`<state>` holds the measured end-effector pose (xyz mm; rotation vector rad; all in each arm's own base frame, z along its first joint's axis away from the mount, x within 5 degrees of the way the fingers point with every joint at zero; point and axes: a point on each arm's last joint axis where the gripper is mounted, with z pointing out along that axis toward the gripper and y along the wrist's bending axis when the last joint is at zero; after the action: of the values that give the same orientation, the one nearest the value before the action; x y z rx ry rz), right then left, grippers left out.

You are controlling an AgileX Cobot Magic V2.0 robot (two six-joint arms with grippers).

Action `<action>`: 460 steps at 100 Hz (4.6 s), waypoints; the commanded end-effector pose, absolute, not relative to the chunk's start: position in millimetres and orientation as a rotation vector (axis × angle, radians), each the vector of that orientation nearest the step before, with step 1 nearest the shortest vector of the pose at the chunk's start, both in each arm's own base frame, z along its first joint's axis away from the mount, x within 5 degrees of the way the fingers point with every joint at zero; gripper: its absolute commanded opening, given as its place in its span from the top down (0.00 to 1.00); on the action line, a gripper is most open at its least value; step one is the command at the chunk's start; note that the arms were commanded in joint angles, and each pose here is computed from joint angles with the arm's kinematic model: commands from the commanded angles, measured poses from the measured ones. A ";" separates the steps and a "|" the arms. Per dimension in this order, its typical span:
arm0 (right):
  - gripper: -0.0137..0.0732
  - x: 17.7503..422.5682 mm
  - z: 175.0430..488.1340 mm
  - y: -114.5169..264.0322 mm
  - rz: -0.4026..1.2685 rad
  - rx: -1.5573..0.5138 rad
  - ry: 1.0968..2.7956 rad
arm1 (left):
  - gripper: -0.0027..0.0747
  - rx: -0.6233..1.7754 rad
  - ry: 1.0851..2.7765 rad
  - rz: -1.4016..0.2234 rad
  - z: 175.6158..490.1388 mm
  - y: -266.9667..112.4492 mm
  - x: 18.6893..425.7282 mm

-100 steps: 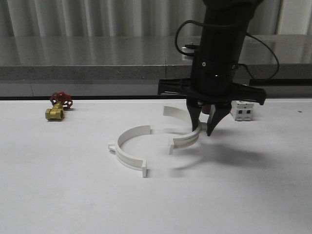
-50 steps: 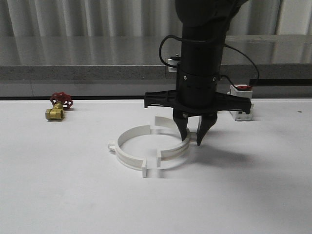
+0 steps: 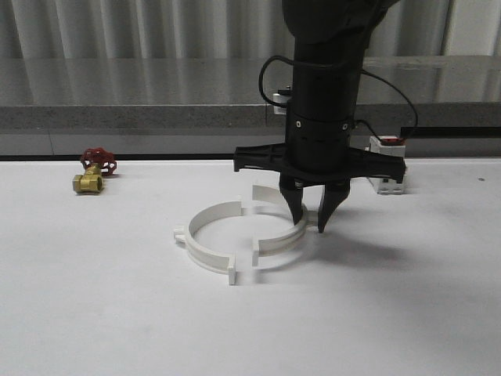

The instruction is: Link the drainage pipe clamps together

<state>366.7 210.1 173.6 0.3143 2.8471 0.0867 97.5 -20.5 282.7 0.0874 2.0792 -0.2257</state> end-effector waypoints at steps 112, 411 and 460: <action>0.74 370.9 193.3 220.5 0.213 0.343 2.768 | 0.99 0.068 1.991 -0.237 297.0 -20.4 100.6; 0.78 117.9 308.2 8.4 0.044 0.244 2.294 | 0.99 0.068 1.991 -0.237 297.0 -20.4 100.6; 0.98 118.2 308.6 7.9 0.035 0.240 2.290 | 0.99 0.068 1.991 -0.237 297.0 -20.4 100.6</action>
<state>114.5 9.4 297.7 0.2692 2.3656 0.0464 97.5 -20.5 282.7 0.0874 2.0792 -0.2257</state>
